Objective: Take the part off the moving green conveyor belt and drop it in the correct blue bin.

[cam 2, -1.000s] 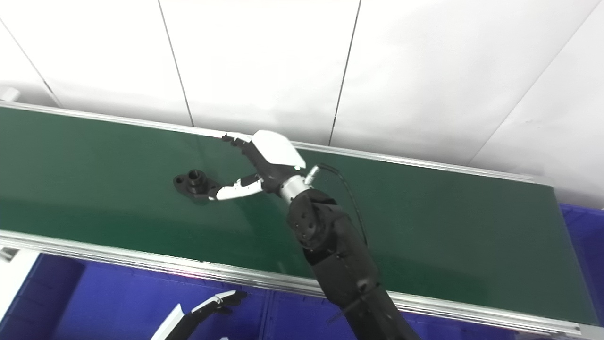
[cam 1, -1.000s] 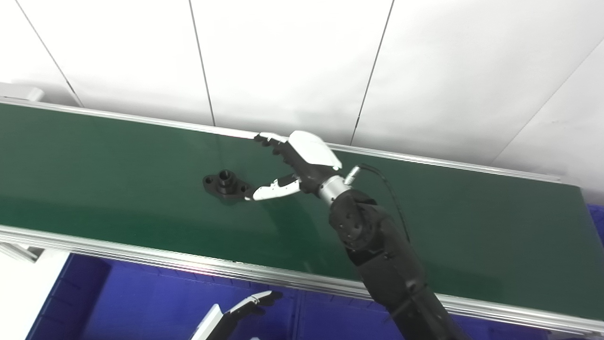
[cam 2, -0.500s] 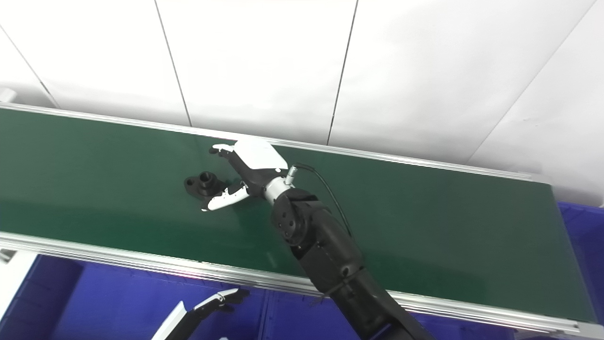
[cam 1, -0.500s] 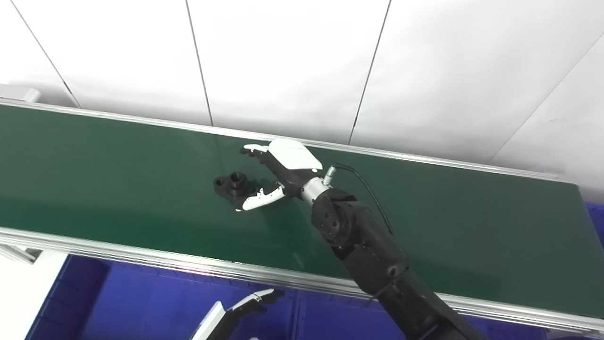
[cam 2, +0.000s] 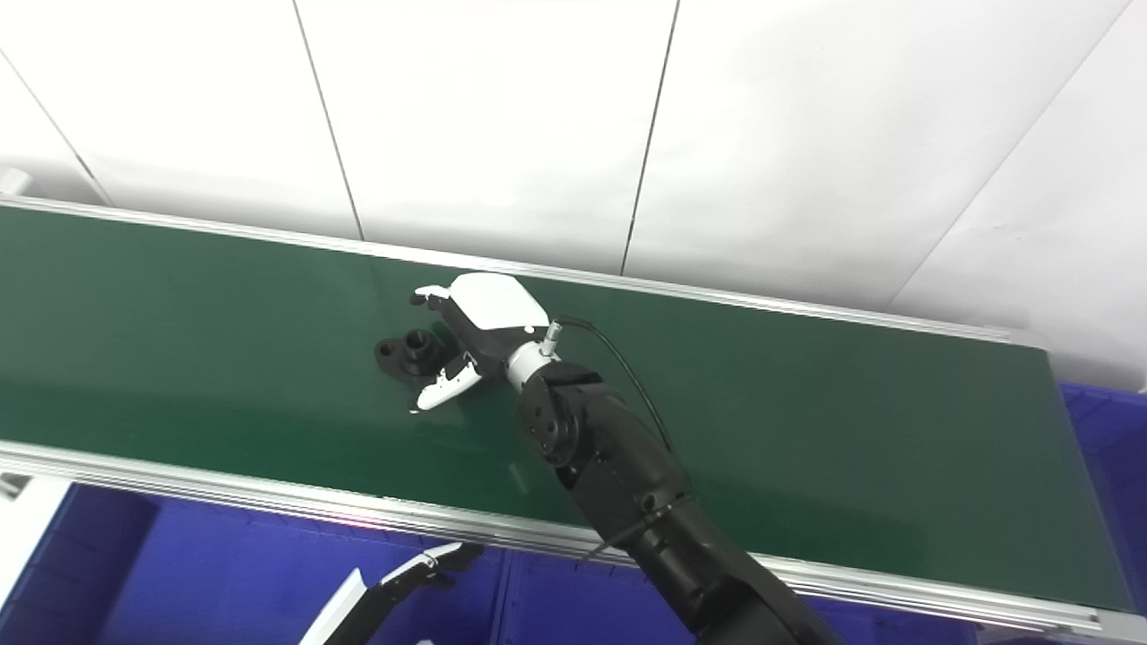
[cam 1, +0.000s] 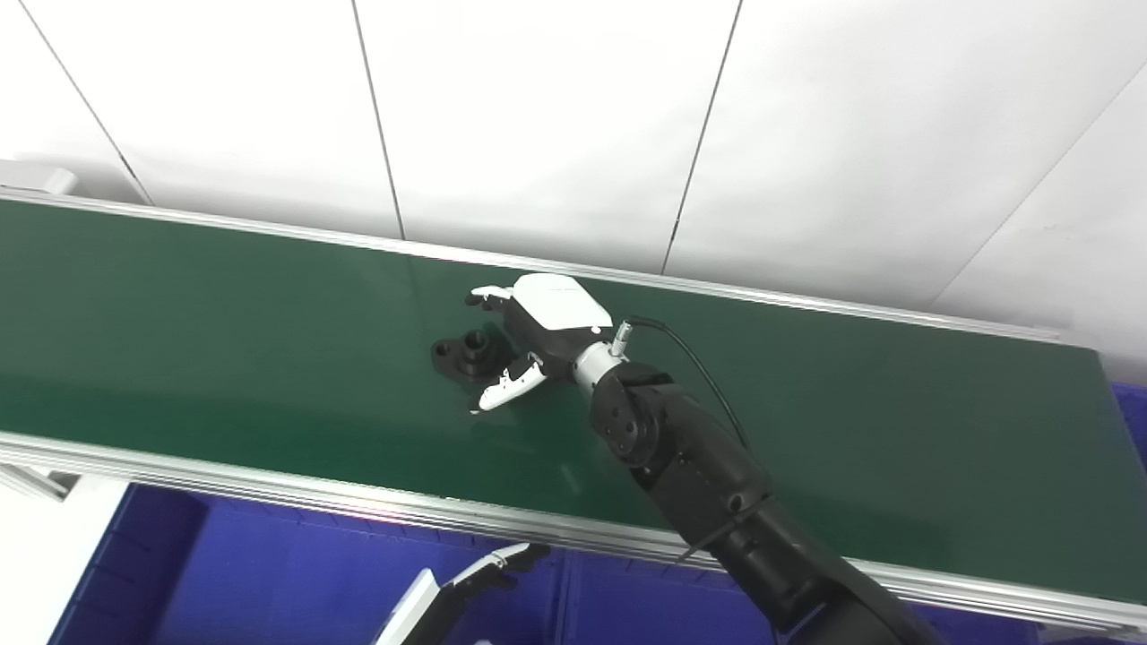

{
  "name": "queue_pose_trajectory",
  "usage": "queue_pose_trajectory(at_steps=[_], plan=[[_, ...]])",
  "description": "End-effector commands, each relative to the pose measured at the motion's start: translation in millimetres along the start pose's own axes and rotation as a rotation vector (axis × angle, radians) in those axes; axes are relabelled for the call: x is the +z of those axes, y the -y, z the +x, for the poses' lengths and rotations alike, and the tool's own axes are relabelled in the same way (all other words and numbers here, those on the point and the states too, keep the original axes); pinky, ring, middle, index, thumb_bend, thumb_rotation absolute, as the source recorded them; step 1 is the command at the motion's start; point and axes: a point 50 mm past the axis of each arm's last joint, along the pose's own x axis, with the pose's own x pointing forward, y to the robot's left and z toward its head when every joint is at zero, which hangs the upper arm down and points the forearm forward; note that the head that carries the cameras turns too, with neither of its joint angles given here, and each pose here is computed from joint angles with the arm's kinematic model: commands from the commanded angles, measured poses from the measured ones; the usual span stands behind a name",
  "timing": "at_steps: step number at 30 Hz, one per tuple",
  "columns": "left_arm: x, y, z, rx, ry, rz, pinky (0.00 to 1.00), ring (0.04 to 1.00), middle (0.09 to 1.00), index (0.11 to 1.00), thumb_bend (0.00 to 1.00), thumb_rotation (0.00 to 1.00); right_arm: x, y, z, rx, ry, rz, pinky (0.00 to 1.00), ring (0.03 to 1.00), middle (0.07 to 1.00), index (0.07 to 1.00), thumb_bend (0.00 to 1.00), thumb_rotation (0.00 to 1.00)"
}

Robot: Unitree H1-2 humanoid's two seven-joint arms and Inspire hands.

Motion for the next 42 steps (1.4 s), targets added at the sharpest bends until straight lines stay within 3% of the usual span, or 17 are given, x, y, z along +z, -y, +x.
queue_pose_trajectory(at_steps=[1,10,18,20,21,22,24,31,42], plan=[[7,0,6,0.009,0.047,-0.007,0.74,0.818,0.855,0.837,0.76,0.60,6,9,3,-0.015,0.058,-0.041,0.65,0.761,0.820,0.857,0.78,0.28],[10,3,6,0.009,0.057,-0.011,0.74,0.815,0.857,0.834,0.74,0.58,-9,-9,-7,-0.003,0.066,-0.058,0.56,0.668,0.754,0.796,0.71,0.10],[15,6,6,0.016,0.067,-0.027,0.73,0.813,0.857,0.835,0.75,0.59,-10,-24,-18,0.020,0.107,-0.093,0.45,0.546,0.661,0.723,0.68,0.03],[17,7,6,0.016,0.072,-0.031,0.74,0.815,0.859,0.837,0.75,0.58,-9,-29,-23,0.028,0.119,-0.109,0.39,0.481,0.594,0.693,0.69,0.01],[18,7,6,0.016,0.073,-0.032,0.74,0.818,0.862,0.839,0.75,0.58,-9,-32,-25,0.030,0.125,-0.114,0.34,0.422,0.529,0.575,0.59,0.00],[19,8,7,0.017,0.076,-0.031,0.74,0.819,0.863,0.840,0.75,0.58,-10,-35,-29,0.039,0.135,-0.119,0.31,0.387,0.489,0.534,0.55,0.00],[19,9,7,0.020,0.080,-0.030,0.75,0.819,0.862,0.840,0.74,0.57,-11,-42,-36,0.052,0.155,-0.127,0.25,0.317,0.428,0.524,0.53,0.00],[24,12,6,0.030,0.088,-0.043,0.76,0.824,0.862,0.841,0.75,0.56,-15,-61,-52,0.078,0.180,-0.148,0.24,0.307,0.411,0.527,0.52,0.00],[26,10,5,0.032,0.087,-0.048,0.76,0.830,0.865,0.845,0.75,0.55,-13,-72,-58,0.091,0.190,-0.155,0.22,0.282,0.420,0.515,0.52,0.00]])
